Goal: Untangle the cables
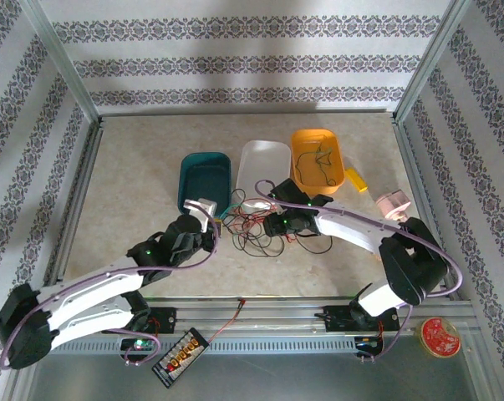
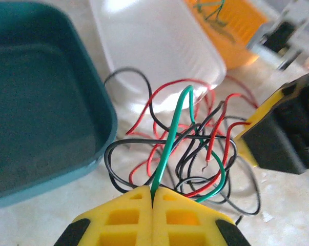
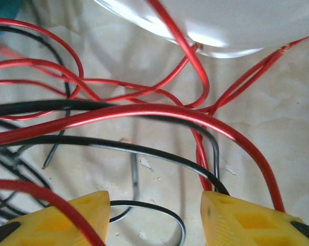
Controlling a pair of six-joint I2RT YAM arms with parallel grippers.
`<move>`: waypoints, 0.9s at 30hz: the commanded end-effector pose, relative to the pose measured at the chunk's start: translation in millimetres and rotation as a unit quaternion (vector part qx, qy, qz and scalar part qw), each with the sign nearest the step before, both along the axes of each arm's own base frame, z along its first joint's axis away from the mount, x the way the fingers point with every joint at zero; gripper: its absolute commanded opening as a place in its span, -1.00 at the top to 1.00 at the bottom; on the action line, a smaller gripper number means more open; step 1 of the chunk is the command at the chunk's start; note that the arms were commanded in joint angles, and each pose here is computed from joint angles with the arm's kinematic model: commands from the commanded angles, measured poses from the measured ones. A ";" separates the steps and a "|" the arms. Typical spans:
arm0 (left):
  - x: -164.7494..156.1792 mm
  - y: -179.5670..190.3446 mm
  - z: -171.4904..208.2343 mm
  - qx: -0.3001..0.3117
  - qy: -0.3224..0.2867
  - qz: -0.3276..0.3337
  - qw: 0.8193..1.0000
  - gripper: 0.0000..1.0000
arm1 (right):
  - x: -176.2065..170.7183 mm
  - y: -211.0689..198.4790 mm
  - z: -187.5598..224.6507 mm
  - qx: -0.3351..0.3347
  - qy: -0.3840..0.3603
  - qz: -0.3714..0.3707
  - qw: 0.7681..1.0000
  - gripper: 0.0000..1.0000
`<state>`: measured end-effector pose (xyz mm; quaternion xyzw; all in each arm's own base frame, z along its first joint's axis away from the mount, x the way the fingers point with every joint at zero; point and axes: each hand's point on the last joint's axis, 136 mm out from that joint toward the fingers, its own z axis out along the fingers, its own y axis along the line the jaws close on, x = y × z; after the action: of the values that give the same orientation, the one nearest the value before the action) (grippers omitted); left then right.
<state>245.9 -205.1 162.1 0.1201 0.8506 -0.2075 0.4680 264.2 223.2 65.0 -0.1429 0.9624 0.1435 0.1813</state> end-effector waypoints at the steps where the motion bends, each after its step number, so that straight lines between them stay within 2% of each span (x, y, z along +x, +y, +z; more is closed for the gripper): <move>1: -3.8 -1.0 23.5 0.007 -0.022 -0.025 0.999 1.00 | 12.0 -6.6 20.9 0.015 -0.046 -0.015 0.999 -0.01; 8: -0.3 -22.4 40.6 -0.021 -0.040 -0.061 0.997 1.00 | 18.5 -8.2 79.5 0.069 -0.151 0.003 0.986 -0.07; 14: 4.0 -38.3 36.2 -0.028 -0.033 -0.080 0.996 1.00 | 0.4 8.3 124.5 0.153 -0.197 0.065 0.966 -0.13; 19: 6.2 -47.0 42.2 -0.040 -0.039 -0.091 0.994 1.00 | -15.5 35.3 127.2 0.196 -0.163 0.118 0.960 -0.13; 23: 3.7 -51.8 50.6 -0.049 -0.044 -0.106 0.992 1.00 | -15.6 51.9 117.7 0.194 -0.146 0.142 0.960 -0.13; 27: -0.8 -53.5 55.6 -0.054 -0.045 -0.116 0.991 1.00 | -0.2 53.4 110.1 0.171 -0.155 0.133 0.964 -0.14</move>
<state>245.6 -248.8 185.5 0.1891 0.8272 -0.2703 0.4548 251.6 266.5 155.6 -0.2408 0.8744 0.2983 0.2974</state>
